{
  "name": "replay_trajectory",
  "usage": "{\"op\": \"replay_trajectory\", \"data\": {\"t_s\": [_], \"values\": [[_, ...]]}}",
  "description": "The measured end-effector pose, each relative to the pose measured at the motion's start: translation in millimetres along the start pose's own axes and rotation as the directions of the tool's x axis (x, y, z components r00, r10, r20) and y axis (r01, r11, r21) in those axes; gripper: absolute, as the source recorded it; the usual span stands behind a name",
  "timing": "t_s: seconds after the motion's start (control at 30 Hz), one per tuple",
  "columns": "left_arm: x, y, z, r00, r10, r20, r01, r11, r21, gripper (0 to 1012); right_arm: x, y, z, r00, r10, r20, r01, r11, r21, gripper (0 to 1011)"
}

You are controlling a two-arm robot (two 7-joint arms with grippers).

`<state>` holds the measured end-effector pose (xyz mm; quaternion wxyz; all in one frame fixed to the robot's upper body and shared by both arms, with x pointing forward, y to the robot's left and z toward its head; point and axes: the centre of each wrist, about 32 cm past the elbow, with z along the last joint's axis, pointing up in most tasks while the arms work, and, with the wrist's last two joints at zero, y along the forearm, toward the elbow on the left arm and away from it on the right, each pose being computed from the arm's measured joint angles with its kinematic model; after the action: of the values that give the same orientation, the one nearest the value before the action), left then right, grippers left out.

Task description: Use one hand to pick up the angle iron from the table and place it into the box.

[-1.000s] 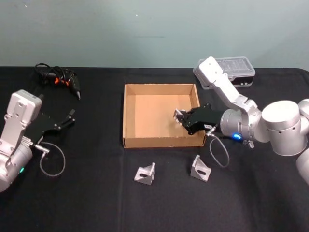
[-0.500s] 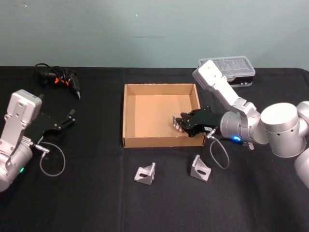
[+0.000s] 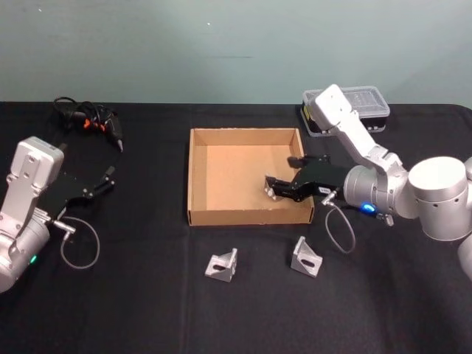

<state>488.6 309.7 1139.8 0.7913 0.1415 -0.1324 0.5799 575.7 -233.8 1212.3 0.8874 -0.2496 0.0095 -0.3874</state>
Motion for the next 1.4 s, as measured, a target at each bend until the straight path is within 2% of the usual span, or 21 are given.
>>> {"op": "replay_trajectory", "data": {"t_s": [0.17,0.2,0.3,0.33,0.47,0.83,1.03,1.23,1.4], "values": [[0.0,0.0,0.0,1.0000,0.000,0.000,0.000,1.0000,0.000,1000,1.5,-9.3,0.8,1.000,-0.009,-0.004,0.009,1.000,0.026,763],[0.0,0.0,0.0,1.0000,0.000,0.000,0.000,1.0000,0.000,1000,1.9,-12.9,1.1,1.000,-0.010,-0.005,0.010,0.999,0.034,826],[0.0,0.0,0.0,1.0000,0.000,0.000,0.000,1.0000,0.000,1000,2.1,-19.4,0.7,1.000,-0.010,-0.006,0.010,0.999,0.048,880],[0.0,0.0,0.0,1.0000,0.000,0.000,0.000,1.0000,0.000,1000,2.5,-25.2,0.2,1.000,-0.009,-0.005,0.010,0.998,0.059,930],[0.0,0.0,0.0,1.0000,0.000,0.000,0.000,1.0000,0.000,1000,2.9,-39.7,-3.2,1.000,-0.011,-0.006,0.012,0.997,0.077,1003],[0.0,0.0,0.0,1.0000,0.000,0.000,0.000,1.0000,0.000,1000,-2.6,-88.6,-13.2,1.000,0.012,0.003,-0.012,0.992,0.127,1003],[0.0,0.0,0.0,1.0000,0.000,0.000,0.000,1.0000,0.000,1000,-9.7,-110.1,-21.1,0.999,0.050,0.015,-0.051,0.991,0.125,1003],[0.1,0.0,0.0,1.0000,0.000,0.000,0.000,1.0000,0.000,1000,-16.6,-123.5,-32.1,0.996,0.093,0.009,-0.094,0.990,0.107,1003],[0.0,0.0,0.0,1.0000,0.000,0.000,0.000,1.0000,0.000,1000,-22.9,-128.6,-40.9,0.992,0.125,0.010,-0.125,0.989,0.084,1003]]}}
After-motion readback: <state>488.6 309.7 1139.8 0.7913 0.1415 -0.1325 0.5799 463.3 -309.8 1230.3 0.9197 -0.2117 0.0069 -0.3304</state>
